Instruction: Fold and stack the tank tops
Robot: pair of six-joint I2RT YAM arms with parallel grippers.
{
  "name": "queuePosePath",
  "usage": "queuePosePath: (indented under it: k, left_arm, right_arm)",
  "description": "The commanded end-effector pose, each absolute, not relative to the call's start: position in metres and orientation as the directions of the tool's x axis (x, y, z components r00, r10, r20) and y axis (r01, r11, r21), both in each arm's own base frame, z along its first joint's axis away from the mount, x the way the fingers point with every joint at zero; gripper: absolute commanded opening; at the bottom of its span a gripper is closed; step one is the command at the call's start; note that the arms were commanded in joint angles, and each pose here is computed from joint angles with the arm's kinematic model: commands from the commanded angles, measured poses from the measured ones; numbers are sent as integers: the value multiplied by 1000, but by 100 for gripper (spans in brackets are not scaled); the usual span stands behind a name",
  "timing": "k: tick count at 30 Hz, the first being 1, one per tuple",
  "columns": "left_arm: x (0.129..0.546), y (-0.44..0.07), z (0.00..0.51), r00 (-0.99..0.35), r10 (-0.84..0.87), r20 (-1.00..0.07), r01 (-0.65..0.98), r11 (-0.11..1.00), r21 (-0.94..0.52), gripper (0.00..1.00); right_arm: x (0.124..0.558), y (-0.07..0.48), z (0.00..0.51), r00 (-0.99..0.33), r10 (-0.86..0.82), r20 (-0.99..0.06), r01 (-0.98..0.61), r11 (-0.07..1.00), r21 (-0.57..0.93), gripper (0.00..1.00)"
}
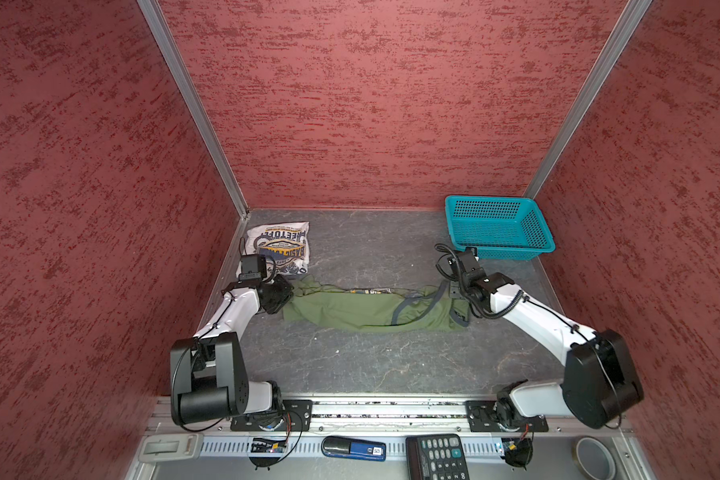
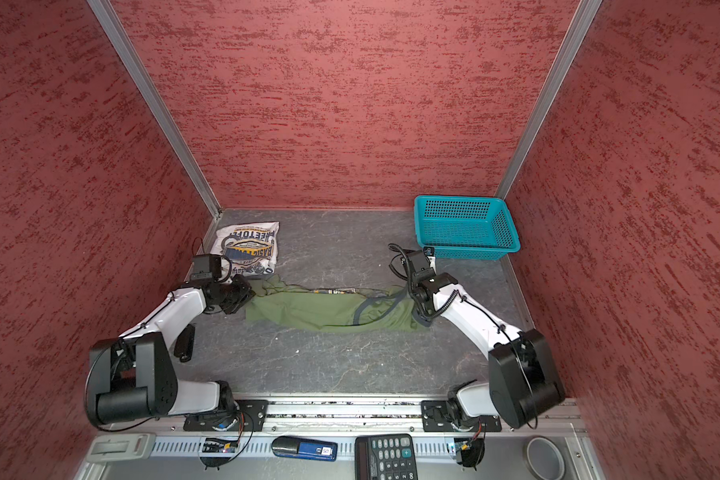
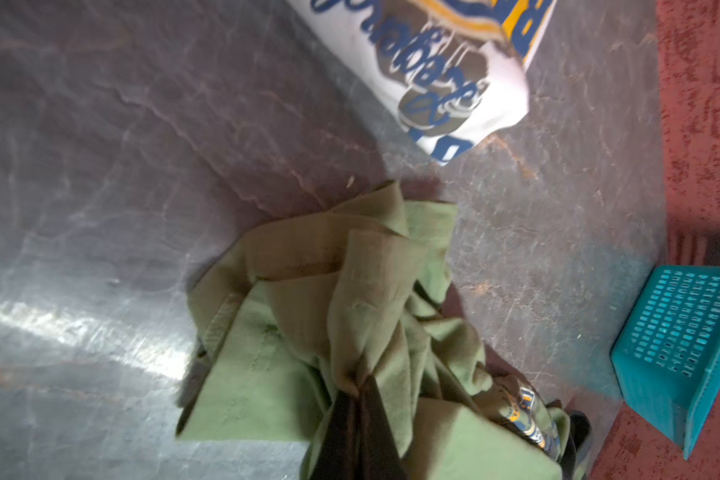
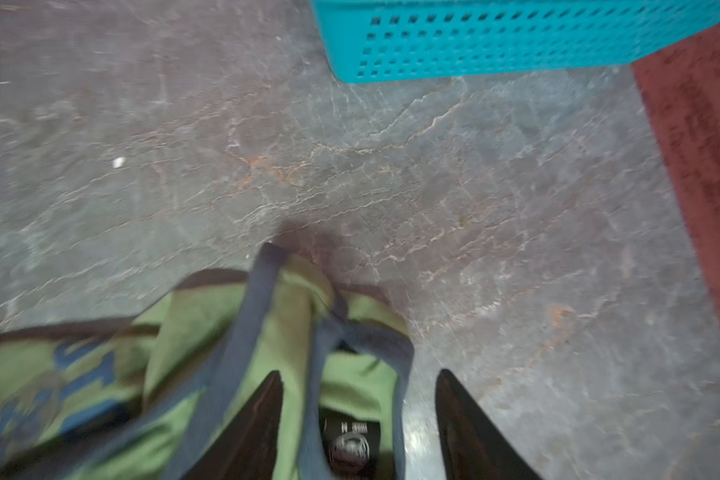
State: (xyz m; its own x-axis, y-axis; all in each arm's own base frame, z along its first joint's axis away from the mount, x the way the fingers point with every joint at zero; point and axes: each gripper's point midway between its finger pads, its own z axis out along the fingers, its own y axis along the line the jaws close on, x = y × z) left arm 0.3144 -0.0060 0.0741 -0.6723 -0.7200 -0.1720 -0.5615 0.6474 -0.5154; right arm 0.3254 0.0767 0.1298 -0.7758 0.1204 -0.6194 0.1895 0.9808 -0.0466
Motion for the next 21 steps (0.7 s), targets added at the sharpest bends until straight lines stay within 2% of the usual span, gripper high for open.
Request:
queuePosePath:
  k: [1, 6, 10, 16, 21]
  left_arm:
    - [315, -4, 85, -664, -704, -252, -516, 676, -527, 0]
    - [308, -3, 93, -642, -711, -287, -499, 672, -546, 0]
    - [307, -3, 100, -632, -712, -305, -487, 671, -559, 0]
    - [306, -5, 102, -636, -711, -300, -483, 670, -564, 0]
    - [305, -5, 102, -634, -713, -300, -481, 668, -568, 0]
  right_arm:
    - [302, 102, 160, -765, 131, -631, 141, 989, 34, 61]
    - [266, 198, 159, -826, 112, -552, -85, 944, 318, 49]
    - [249, 261, 132, -880, 78, -468, -165, 874, 457, 44]
    - [246, 302, 94, -912, 47, -407, -181, 845, 503, 39]
    - [248, 292, 65, -922, 63, -381, -125, 886, 447, 36]
